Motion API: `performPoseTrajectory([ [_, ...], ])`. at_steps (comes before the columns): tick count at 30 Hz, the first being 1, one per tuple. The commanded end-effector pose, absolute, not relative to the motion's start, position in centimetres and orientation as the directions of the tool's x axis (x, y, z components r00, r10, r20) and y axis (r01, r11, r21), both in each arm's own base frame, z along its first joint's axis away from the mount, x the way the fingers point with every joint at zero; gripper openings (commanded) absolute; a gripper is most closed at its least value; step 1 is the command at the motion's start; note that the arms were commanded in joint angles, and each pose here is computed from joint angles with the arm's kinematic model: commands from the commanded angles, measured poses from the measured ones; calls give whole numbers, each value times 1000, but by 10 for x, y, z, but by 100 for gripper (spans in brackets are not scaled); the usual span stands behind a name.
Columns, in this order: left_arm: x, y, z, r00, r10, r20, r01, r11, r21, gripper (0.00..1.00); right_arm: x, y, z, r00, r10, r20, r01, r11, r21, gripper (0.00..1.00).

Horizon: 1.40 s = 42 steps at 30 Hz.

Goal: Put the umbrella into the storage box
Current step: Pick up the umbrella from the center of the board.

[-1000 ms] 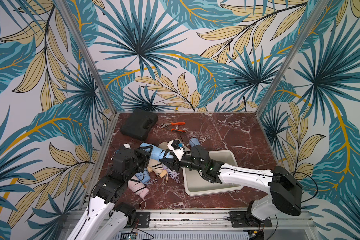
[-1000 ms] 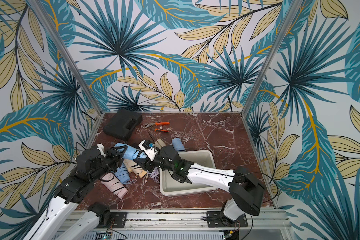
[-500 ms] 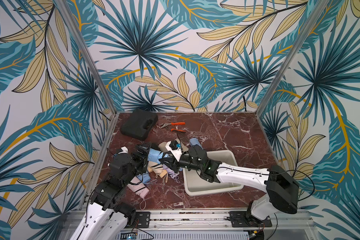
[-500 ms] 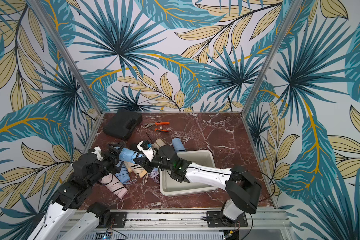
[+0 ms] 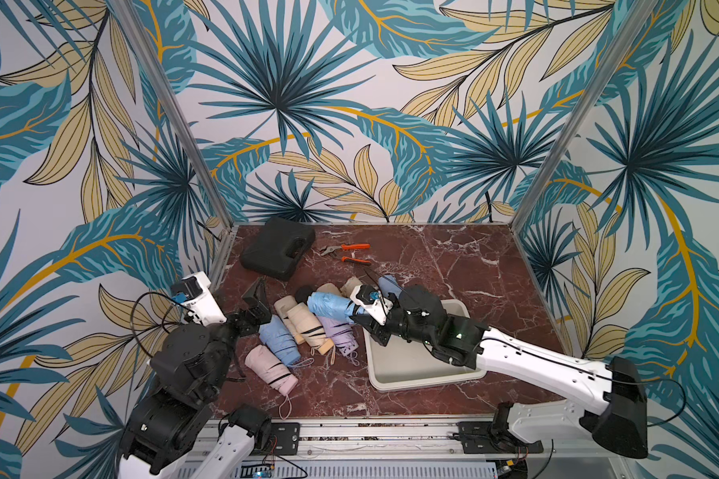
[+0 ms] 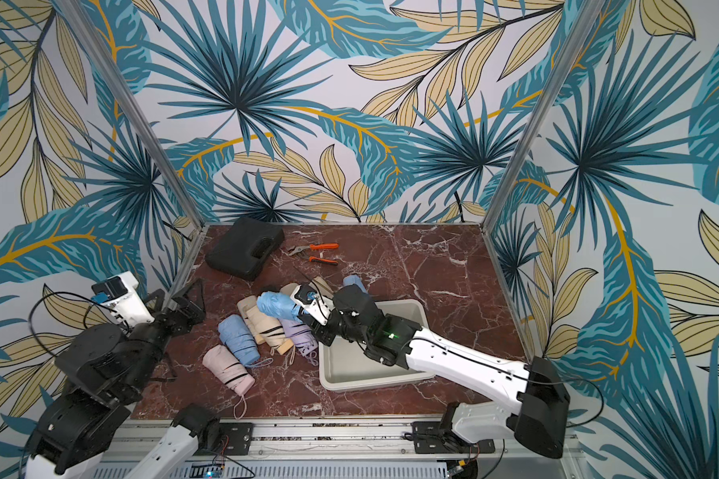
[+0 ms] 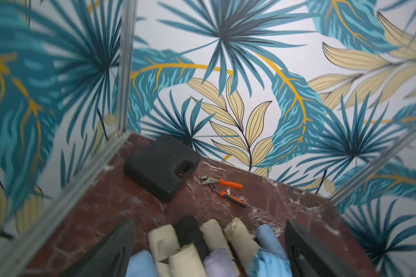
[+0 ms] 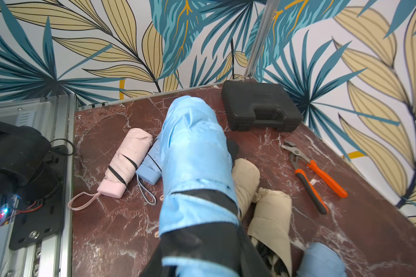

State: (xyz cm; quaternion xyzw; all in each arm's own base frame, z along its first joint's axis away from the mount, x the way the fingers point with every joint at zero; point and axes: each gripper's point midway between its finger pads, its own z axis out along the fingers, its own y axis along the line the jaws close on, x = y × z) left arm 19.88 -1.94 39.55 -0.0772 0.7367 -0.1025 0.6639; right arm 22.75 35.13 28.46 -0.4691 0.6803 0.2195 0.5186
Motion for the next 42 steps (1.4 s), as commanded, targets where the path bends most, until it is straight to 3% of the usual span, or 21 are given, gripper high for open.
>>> performPoseTrajectory([
  [1,190,-69,388,-71,300,-951,369,894,255,100,204,327,299,49,-521,-852,-890,364,-274,0],
  [3,176,-106,378,-16,392,-920,585,750,309,100,193,318,304,66,-551,-832,-906,316,-281,0],
  [5,155,-141,361,69,459,-886,777,532,336,100,181,310,309,93,-580,-809,-920,261,-293,0],
  [7,136,-163,347,140,469,-872,880,344,327,100,170,304,312,134,-598,-790,-930,199,-308,0],
  [9,135,-176,341,152,441,-884,918,269,292,100,159,300,315,179,-605,-776,-937,134,-321,0],
  [16,151,-197,338,154,373,-915,948,206,244,100,134,297,324,279,-580,-765,-942,-10,-335,0],
  [19,145,-205,337,110,338,-935,977,138,165,100,135,301,330,306,-569,-763,-934,-26,-355,0],
  [28,141,-206,309,-2,348,-938,989,137,48,100,146,311,336,322,-550,-771,-922,2,-387,0],
  [34,155,-200,283,-45,412,-910,977,210,47,100,148,326,346,333,-486,-808,-923,7,-384,0],
  [38,161,-197,280,4,444,-896,969,220,113,99,151,337,345,312,-465,-828,-934,11,-358,0],
  [42,160,-197,287,60,434,-899,963,211,166,89,156,344,341,297,-470,-831,-937,22,-348,0],
])
